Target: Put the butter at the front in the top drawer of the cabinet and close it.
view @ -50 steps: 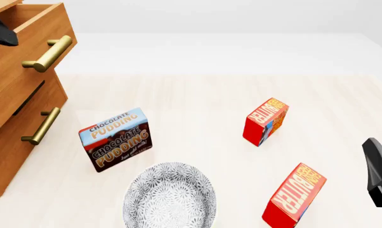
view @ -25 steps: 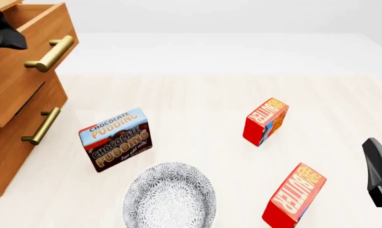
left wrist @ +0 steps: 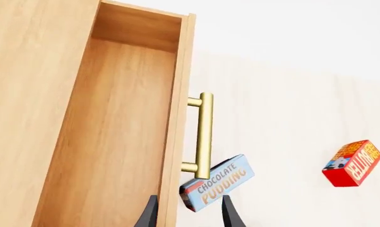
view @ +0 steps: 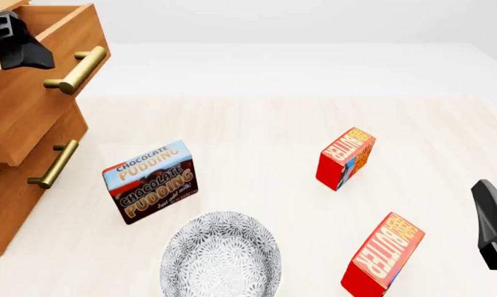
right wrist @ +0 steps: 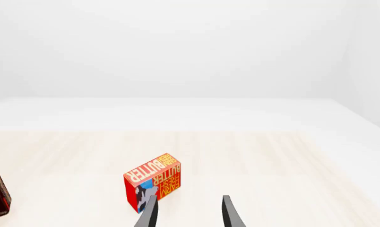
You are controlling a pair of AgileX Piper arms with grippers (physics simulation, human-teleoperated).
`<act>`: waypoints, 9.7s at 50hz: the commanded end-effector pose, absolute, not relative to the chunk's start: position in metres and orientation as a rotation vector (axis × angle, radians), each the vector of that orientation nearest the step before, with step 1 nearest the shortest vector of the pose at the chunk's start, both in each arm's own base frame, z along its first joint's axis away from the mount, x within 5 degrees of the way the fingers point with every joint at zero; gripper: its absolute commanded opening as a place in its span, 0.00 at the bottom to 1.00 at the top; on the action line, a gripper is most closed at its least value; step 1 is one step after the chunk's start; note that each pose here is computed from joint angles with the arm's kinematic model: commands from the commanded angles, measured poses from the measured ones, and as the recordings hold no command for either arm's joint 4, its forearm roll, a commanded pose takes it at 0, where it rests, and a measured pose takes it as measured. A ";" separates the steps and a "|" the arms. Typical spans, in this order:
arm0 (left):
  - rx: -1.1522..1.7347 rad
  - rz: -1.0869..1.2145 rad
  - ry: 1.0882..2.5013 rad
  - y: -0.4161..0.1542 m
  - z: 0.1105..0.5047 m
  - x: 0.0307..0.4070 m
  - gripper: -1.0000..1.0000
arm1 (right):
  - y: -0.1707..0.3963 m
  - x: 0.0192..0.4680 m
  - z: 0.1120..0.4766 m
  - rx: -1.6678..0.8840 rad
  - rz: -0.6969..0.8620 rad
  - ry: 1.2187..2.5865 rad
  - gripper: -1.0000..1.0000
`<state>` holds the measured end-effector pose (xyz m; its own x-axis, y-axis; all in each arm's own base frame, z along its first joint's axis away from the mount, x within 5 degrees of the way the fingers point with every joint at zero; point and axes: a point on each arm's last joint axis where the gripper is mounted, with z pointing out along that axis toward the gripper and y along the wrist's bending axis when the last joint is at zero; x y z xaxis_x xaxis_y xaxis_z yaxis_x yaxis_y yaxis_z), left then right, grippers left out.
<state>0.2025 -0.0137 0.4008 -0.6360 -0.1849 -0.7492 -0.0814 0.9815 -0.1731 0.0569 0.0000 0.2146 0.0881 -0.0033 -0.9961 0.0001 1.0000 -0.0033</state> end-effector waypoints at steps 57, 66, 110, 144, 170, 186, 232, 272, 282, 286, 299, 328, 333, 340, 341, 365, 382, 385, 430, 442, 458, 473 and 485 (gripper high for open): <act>-0.015 -0.295 2.300 -0.063 0.390 0.224 1.00 | 0.000 0.057 0.215 -0.002 -0.002 1.483 1.00; 0.000 -0.308 2.302 -0.069 0.387 0.226 1.00 | 0.000 0.057 0.215 -0.002 -0.002 1.483 1.00; 0.139 -0.396 2.304 -0.115 0.383 0.243 1.00 | 0.000 0.057 0.215 -0.002 -0.002 1.483 1.00; 0.194 -0.342 2.224 -0.090 0.451 0.215 1.00 | 0.000 0.057 0.215 -0.002 -0.002 1.483 1.00; 0.410 -0.318 2.131 -0.093 0.478 0.185 1.00 | 0.000 0.057 0.215 -0.002 -0.002 1.483 1.00; 0.586 -0.284 2.061 -0.109 0.475 0.190 1.00 | 0.000 0.057 0.215 -0.002 -0.002 1.483 1.00; 0.810 -0.422 2.015 -0.208 0.448 0.225 1.00 | 0.000 0.057 0.215 -0.002 -0.002 1.483 1.00; 0.807 -0.493 2.042 -0.273 0.414 0.262 1.00 | 0.000 0.057 0.215 -0.002 -0.002 1.483 1.00; 0.817 -0.513 2.060 -0.289 0.400 0.264 1.00 | 0.000 0.057 0.215 -0.002 -0.002 1.483 1.00; 0.813 -0.514 2.064 -0.290 0.397 0.265 1.00 | 0.000 0.057 0.215 -0.002 -0.002 1.483 1.00; 0.820 -0.514 2.089 -0.302 0.384 0.272 1.00 | 0.000 0.057 0.215 -0.002 -0.002 1.483 1.00; 0.819 -0.531 2.151 -0.338 0.346 0.289 1.00 | 0.000 0.057 0.215 -0.002 -0.002 1.483 1.00; 0.823 -0.527 2.160 -0.342 0.340 0.292 1.00 | 0.000 0.057 0.215 -0.002 -0.002 1.483 1.00; 0.828 -0.516 2.174 -0.345 0.332 0.296 1.00 | 0.000 0.057 0.215 -0.002 -0.002 1.483 1.00; 0.828 -0.516 2.174 -0.345 0.332 0.296 1.00 | 0.000 0.057 0.215 -0.002 -0.002 1.483 1.00; 0.825 -0.508 2.223 -0.363 0.297 0.309 1.00 | 0.000 0.057 0.215 -0.002 -0.002 1.483 1.00; 0.841 -0.505 2.243 -0.375 0.283 0.312 1.00 | 0.000 0.057 0.215 -0.002 -0.002 1.483 1.00; 0.841 -0.501 2.245 -0.375 0.282 0.314 1.00 | 0.000 0.057 0.215 -0.002 -0.002 1.483 1.00; 0.823 -0.477 2.291 -0.395 0.274 0.343 1.00 | 0.000 0.057 0.215 -0.002 -0.002 1.483 1.00; 0.822 -0.466 2.303 -0.401 0.266 0.354 1.00 | 0.000 0.057 0.215 -0.002 -0.002 1.483 1.00; 0.829 -0.463 2.314 -0.413 0.253 0.360 1.00 | 0.000 0.057 0.215 -0.002 -0.002 1.483 1.00; 0.827 -0.470 2.325 -0.422 0.239 0.361 1.00 | 0.000 0.057 0.215 -0.002 -0.002 1.483 1.00; 0.824 -0.469 2.338 -0.426 0.228 0.363 1.00 | 0.000 0.057 0.215 -0.002 -0.002 1.483 1.00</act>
